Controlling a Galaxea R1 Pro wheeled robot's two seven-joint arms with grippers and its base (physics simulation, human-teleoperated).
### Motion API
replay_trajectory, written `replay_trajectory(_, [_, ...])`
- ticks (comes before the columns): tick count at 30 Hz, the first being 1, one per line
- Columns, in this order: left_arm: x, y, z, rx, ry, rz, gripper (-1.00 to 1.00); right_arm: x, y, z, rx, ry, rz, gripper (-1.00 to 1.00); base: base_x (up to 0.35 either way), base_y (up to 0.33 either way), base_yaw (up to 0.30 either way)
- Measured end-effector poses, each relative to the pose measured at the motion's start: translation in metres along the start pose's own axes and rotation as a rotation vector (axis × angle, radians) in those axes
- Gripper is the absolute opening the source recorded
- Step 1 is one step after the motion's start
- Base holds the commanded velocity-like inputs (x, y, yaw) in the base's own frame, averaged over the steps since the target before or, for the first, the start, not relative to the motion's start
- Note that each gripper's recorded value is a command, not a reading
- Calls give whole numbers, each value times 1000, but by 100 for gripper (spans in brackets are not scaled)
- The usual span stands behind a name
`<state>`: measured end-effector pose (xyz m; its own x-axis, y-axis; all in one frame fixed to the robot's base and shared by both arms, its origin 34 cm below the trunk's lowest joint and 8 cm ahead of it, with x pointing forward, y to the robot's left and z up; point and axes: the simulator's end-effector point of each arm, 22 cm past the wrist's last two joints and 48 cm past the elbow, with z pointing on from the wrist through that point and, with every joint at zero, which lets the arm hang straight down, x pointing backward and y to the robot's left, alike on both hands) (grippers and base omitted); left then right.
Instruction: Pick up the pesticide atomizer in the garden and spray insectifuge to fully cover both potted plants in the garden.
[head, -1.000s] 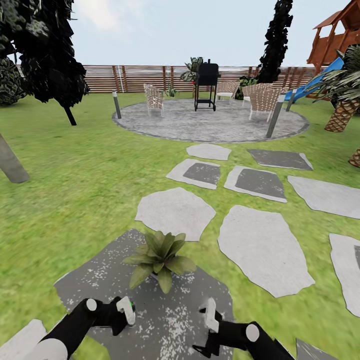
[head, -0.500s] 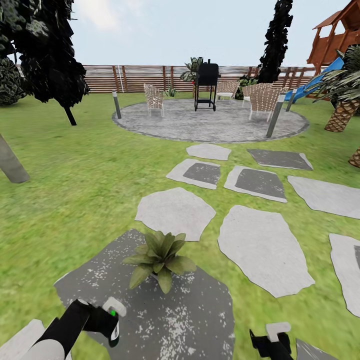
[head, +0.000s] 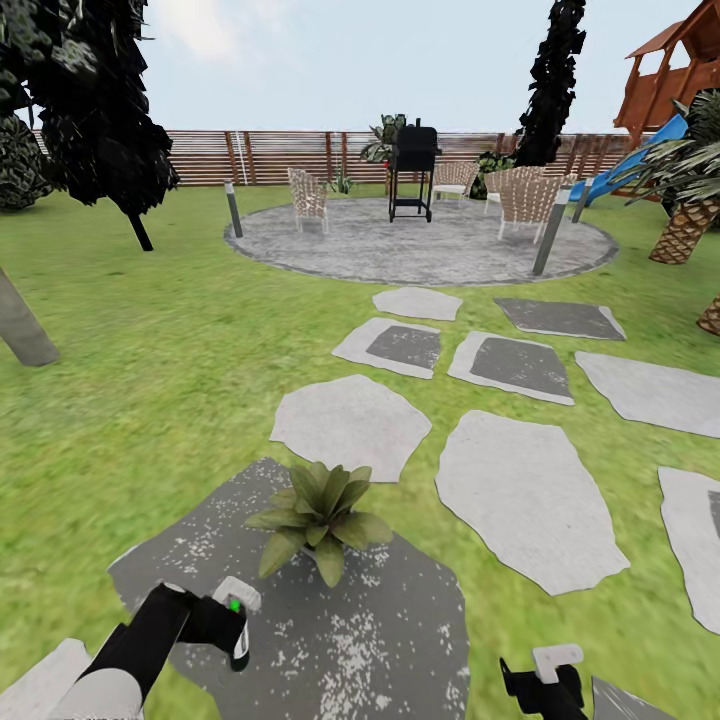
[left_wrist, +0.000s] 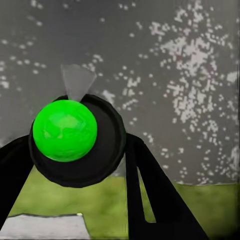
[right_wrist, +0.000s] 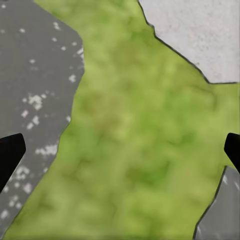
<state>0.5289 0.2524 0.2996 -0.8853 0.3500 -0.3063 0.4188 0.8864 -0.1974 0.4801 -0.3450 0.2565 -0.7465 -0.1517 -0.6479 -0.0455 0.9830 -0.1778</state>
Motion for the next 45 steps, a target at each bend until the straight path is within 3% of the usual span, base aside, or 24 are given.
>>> replay_trajectory(4, [6,0,-1,0,39,-39,-100,0,0,0,1,1,2,100,0,0,0])
replay_trajectory(9, [13,1,-1,-8,62,-33,-100,1,-1,0,2,2,2,100,0,0,0])
replay_trajectory(30, [17,8,-4,-23,67,-26,-100,3,-1,0,1,7,2,100,85,0,0])
replay_trajectory(32, [18,12,-5,-29,69,-26,-100,3,0,0,0,7,2,100,7,0,0])
replay_trajectory(37, [32,48,-20,-82,83,-41,-100,3,0,0,-1,7,2,100,1,0,0])
replay_trajectory(45, [25,33,-13,-60,77,-36,-100,12,6,-3,-12,26,7,100,0,0,0])
